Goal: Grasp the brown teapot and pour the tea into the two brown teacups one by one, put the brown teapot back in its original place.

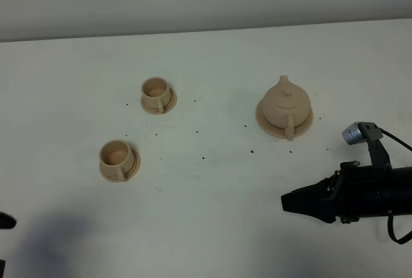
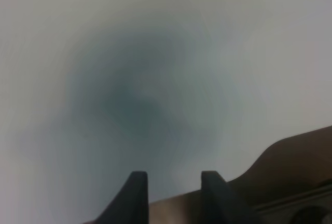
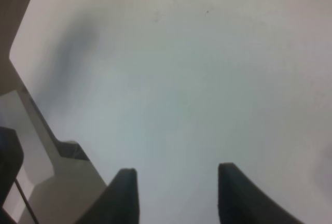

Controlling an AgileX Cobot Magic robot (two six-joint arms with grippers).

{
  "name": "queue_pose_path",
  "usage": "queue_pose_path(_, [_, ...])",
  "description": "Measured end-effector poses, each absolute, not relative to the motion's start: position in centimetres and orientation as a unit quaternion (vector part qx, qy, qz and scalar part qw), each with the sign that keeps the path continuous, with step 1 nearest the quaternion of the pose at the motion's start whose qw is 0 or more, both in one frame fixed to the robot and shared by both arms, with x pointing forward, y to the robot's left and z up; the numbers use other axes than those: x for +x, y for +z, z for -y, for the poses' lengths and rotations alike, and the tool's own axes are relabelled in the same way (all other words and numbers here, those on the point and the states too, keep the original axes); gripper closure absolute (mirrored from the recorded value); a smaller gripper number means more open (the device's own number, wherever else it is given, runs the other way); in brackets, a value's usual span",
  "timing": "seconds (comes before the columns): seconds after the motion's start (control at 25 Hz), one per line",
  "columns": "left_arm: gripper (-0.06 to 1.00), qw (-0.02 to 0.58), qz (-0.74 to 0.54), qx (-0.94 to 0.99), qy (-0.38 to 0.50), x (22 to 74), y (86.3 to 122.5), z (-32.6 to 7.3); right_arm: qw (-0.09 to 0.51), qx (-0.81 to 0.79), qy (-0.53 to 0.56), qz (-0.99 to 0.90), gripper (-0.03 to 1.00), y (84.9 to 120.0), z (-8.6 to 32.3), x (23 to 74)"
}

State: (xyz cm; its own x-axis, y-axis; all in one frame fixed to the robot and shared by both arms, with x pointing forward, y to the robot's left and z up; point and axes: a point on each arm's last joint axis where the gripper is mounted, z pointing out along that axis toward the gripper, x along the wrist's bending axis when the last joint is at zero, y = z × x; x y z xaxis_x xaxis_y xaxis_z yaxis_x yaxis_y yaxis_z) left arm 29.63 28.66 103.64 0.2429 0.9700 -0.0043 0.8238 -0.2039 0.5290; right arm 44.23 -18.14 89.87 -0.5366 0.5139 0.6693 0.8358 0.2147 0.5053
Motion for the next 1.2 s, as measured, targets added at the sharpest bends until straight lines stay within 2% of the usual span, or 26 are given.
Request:
queue_pose_path(0.28, [0.66,0.320,-0.559,0.729,0.233,25.9,104.6,-29.4,0.177,-0.438,-0.443,0.762,0.58,89.9,18.1,44.2])
queue_pose_path(0.52, [0.66,0.384,-0.543,0.692,0.280,23.3,104.7,-29.9,0.171,-0.430,-0.447,0.766,0.58,90.0,18.1,44.4])
queue_pose_path(0.92, [0.66,0.347,-0.638,0.594,0.345,22.9,104.7,-29.6,0.147,-0.397,-0.485,0.765,0.58,91.8,17.4,46.9])
queue_pose_path(1.2, [0.66,0.341,-0.650,0.581,0.351,22.9,104.7,-29.6,0.116,-0.369,-0.509,0.769,0.58,93.5,16.9,49.2])
